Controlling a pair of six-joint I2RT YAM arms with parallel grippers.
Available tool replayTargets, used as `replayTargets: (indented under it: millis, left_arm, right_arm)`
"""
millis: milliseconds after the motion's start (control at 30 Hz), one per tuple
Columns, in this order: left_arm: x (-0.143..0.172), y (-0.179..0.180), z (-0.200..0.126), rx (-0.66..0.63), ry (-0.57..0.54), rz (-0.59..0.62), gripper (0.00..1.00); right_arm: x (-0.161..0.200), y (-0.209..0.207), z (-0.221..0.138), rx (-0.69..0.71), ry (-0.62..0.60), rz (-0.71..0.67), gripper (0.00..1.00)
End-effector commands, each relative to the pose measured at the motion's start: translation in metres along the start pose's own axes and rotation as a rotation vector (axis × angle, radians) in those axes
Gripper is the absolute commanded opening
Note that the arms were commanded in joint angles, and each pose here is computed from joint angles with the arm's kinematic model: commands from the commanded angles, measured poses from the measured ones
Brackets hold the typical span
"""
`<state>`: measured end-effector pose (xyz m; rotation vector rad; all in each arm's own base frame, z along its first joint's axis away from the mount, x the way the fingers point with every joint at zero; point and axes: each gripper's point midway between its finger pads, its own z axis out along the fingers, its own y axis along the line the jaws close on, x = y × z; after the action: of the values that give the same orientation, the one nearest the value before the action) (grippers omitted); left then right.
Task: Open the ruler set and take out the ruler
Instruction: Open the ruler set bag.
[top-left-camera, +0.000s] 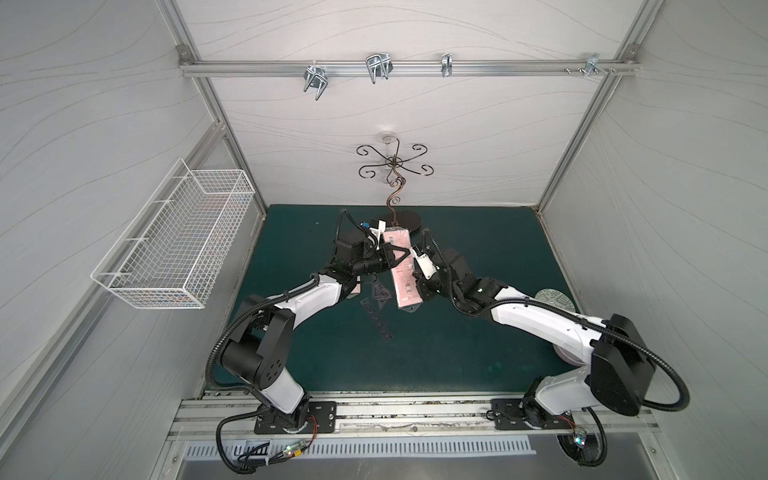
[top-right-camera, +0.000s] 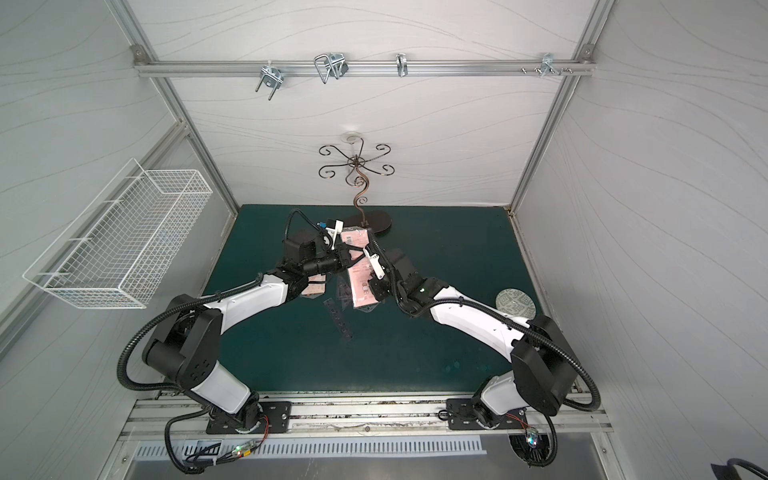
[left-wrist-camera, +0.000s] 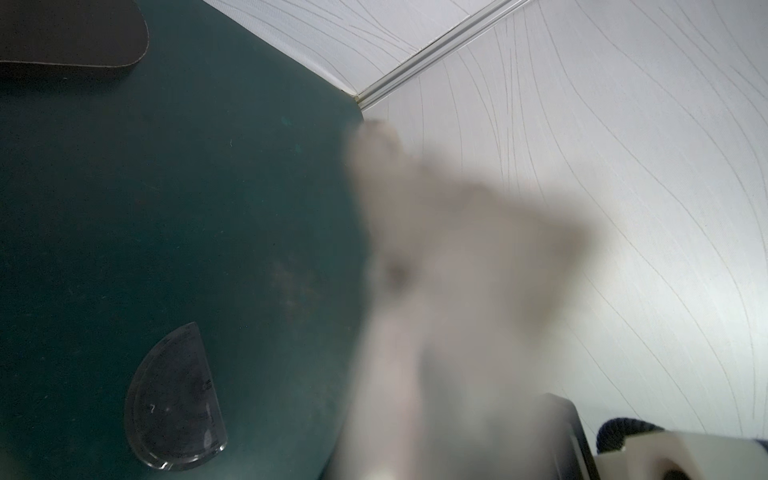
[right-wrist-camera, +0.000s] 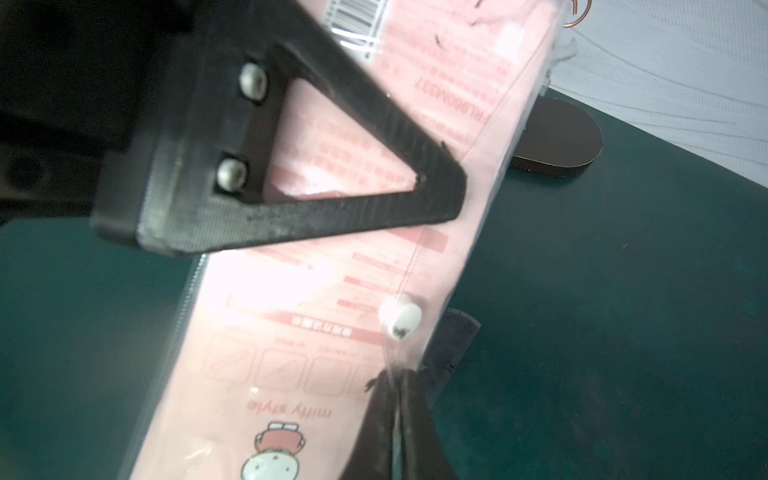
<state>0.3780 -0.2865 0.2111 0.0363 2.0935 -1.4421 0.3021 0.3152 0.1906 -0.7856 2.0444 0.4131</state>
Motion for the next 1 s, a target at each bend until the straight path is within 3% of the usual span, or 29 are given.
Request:
replayTargets:
  millis: [0, 100, 200, 300, 400, 500, 600, 700, 833, 967]
  left_arm:
    - [0.002, -0.025, 0.0, 0.081, 0.033, 0.034, 0.07]
    - [0.002, -0.022, -0.002, 0.046, 0.029, 0.053, 0.44]
    - [0.005, -0.015, -0.005, 0.006, 0.038, 0.063, 0.72]
    - [0.008, -0.01, -0.006, -0.015, 0.043, 0.075, 0.67]
    - [0.009, -0.007, -0.006, -0.018, 0.04, 0.074, 0.35]
    - [0.007, -0.009, -0.006, -0.008, 0.032, 0.083, 0.26]
    - [0.006, -0.014, -0.004, 0.019, 0.034, 0.094, 0.0]
    - [0.005, -0.015, -0.005, 0.016, 0.035, 0.096, 0.0]
    - [0.008, -0.011, -0.008, -0.016, 0.049, 0.13, 0.0]
    - [0.009, -0.01, -0.012, -0.036, 0.038, 0.162, 0.0]
  right_arm:
    - [-0.018, -0.008, 0.0, 0.037, -0.044, -0.004, 0.0]
    - [-0.016, -0.008, -0.001, 0.033, -0.039, 0.007, 0.0]
    - [-0.015, -0.007, -0.002, 0.019, -0.029, 0.022, 0.0]
    - [-0.016, -0.009, -0.004, 0.007, -0.024, 0.05, 0.0]
    - [-0.016, -0.014, -0.006, -0.011, -0.019, 0.091, 0.0]
    - [-0.016, -0.015, -0.007, -0.036, -0.012, 0.123, 0.0]
    - [-0.016, -0.012, -0.009, -0.06, -0.011, 0.131, 0.0]
    - [-0.018, -0.016, -0.011, -0.077, -0.005, 0.184, 0.0]
    - [-0.023, -0.042, -0.018, -0.192, -0.023, 0.418, 0.0]
    - [-0.027, -0.055, -0.025, -0.292, -0.034, 0.54, 0.0]
